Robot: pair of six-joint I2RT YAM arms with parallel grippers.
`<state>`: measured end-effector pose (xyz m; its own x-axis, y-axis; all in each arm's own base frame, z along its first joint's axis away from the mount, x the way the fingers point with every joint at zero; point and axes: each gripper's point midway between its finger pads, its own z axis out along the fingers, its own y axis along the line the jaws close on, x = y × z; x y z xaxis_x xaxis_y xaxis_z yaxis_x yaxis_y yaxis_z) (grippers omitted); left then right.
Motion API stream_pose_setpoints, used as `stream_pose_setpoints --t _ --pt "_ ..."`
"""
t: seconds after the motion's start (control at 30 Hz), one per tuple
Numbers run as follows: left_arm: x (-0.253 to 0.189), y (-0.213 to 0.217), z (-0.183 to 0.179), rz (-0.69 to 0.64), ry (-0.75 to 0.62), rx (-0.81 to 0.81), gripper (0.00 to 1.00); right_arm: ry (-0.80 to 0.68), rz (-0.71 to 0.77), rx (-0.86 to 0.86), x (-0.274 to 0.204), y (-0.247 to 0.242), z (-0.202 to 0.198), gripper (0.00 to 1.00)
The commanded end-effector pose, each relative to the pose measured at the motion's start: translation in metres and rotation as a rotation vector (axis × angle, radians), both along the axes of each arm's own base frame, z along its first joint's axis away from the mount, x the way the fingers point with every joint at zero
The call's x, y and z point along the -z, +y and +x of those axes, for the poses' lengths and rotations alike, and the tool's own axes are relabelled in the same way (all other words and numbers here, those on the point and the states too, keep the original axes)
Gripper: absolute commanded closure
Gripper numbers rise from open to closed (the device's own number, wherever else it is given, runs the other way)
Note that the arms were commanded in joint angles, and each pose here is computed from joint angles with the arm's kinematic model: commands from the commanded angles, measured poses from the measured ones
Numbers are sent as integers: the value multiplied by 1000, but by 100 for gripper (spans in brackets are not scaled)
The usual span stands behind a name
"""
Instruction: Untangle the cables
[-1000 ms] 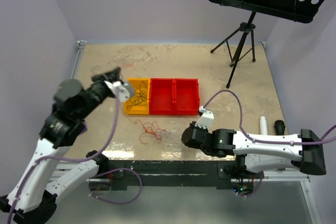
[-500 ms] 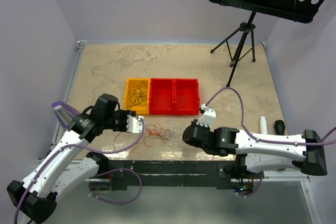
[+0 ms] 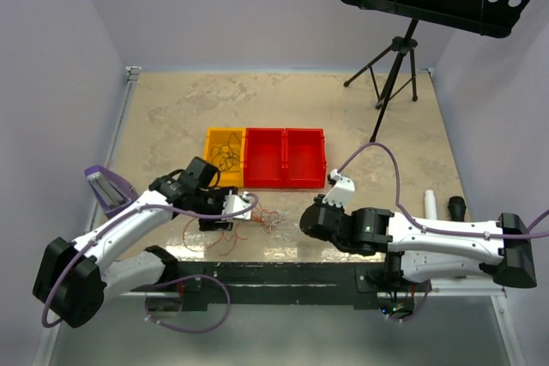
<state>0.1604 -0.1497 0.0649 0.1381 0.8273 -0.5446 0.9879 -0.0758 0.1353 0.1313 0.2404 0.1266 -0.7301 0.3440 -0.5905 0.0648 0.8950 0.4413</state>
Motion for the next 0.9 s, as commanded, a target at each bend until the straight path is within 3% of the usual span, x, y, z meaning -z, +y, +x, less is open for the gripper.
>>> stream_pose_setpoints --t 0.0,0.3,0.4,0.67,0.87 --pt "-4 -24 16 -84 9 -29 32 -17 38 25 -11 0 2 100" --pt "3 -36 27 -78 29 -44 40 -19 43 22 -12 1 2 100" --pt "11 -34 28 -60 37 -49 53 -19 53 20 -12 0 2 100" --pt "30 -25 26 33 58 -35 98 -20 65 26 -16 -3 1 100" --pt "-13 -27 49 9 -60 -93 100 -18 52 26 -12 -3 1 100"
